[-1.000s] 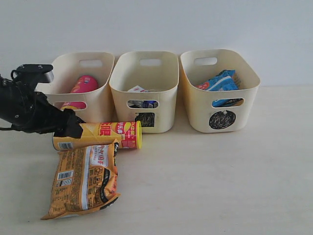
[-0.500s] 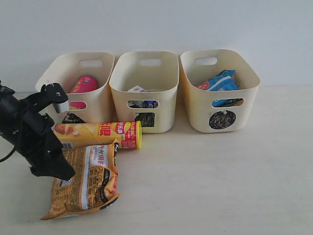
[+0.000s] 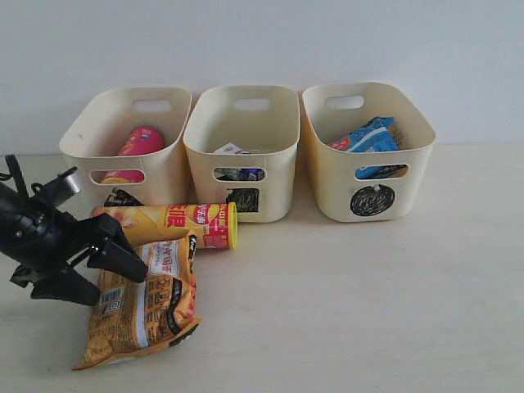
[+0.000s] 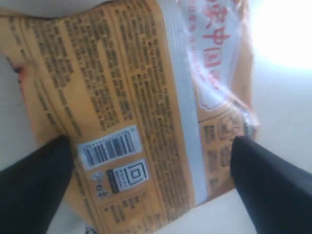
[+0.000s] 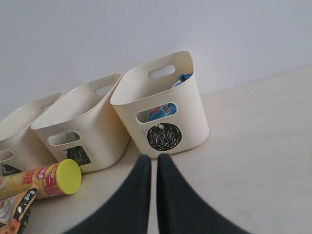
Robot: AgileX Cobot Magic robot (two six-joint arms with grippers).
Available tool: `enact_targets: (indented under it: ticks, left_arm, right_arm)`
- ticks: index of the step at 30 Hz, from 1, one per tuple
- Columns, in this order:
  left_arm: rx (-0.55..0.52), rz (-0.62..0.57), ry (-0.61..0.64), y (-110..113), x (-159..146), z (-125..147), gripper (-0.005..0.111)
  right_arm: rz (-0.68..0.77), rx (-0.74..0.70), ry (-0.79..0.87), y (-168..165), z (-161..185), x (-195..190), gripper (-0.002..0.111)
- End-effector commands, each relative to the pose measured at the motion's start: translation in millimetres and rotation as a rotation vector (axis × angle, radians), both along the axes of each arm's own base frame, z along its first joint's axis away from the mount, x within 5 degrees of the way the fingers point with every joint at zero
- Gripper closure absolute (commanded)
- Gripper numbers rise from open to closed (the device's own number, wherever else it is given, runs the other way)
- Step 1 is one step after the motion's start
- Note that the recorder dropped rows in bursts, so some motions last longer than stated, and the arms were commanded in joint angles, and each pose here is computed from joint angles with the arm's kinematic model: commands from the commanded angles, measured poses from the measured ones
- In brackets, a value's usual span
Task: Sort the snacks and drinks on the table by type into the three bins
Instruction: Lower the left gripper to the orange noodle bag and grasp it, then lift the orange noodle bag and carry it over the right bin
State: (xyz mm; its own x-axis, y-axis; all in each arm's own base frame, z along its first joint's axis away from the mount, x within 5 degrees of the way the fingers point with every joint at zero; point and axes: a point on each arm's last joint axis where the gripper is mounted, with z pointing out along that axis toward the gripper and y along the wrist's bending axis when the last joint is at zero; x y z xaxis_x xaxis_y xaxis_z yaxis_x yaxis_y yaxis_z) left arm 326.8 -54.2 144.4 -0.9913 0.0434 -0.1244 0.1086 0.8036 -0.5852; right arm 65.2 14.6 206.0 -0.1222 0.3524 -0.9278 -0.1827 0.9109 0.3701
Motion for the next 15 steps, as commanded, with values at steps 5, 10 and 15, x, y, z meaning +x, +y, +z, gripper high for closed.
enact_targets:
  ticks: [5, 10, 15]
  left_arm:
    - [-0.027, 0.092, 0.022, 7.9, 6.7, -17.9, 0.025]
    - [-0.019, 0.076, 0.02, 9.1, 5.2, -19.1, 0.025]
    - [-0.024, 0.095, 0.027, 15.1, 3.7, -20.7, 0.025]
  right_arm:
    - [-0.001, -0.008, 0.004, -0.1, -1.7, 0.4, 0.107]
    - [-0.001, -0.008, 0.004, -0.1, -1.7, 0.4, 0.107]
    - [-0.002, -0.008, 0.002, -0.1, -1.6, 0.4, 0.107]
